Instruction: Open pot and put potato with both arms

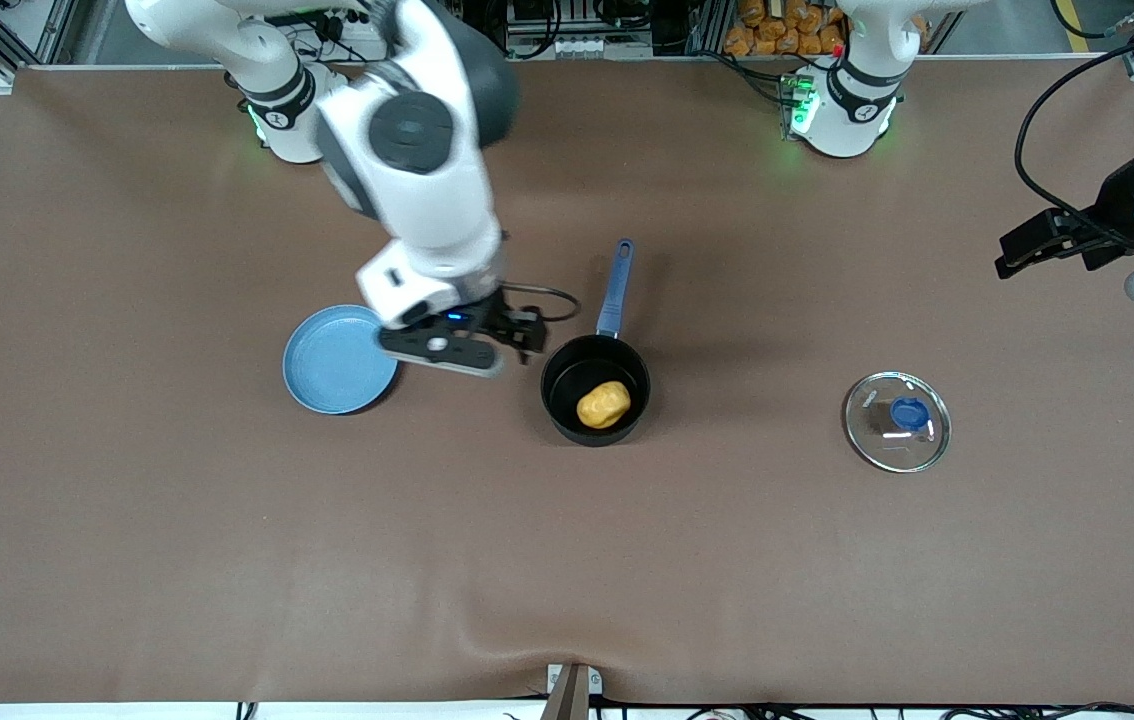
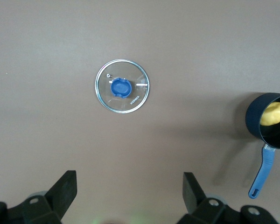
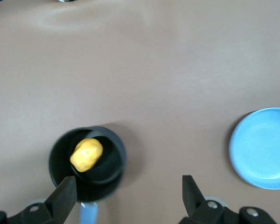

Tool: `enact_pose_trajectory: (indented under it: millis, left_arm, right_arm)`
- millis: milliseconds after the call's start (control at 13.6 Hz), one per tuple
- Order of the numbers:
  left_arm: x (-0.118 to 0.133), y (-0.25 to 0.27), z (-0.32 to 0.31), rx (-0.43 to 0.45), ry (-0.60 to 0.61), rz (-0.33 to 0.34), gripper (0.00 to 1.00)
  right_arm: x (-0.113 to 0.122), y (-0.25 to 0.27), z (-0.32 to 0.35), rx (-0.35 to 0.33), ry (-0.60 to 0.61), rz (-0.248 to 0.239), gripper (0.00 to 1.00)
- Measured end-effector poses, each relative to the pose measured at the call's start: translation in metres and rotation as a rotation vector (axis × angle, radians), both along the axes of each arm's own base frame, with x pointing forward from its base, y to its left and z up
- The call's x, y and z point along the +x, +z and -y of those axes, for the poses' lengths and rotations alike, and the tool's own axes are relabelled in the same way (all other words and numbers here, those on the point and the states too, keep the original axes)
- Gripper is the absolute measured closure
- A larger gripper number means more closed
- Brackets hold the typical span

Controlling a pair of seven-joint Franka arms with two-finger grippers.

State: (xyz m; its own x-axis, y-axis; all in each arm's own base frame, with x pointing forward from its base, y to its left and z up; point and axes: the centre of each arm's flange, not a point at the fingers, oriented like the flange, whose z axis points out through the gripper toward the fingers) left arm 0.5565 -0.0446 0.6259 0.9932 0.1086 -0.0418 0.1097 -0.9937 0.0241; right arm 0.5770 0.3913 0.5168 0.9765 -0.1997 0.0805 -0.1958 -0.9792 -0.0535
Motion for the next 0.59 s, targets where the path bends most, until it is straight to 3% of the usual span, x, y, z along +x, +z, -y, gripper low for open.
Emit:
enact_pose_trajectory:
  millis: [293,586]
  left_arm:
    - [0.000,-0.001,0.002,0.000,-0.003,-0.001,0.00]
    - [0.001,-0.004,0.004,0.000,-0.007,-0.008,0.00]
  right_arm:
    - [0.007,0.082,0.140,-0.029,0.176,-0.054,0.00]
    - [0.003,0.106,0.274,-0.042,0.291,-0.072,0.00]
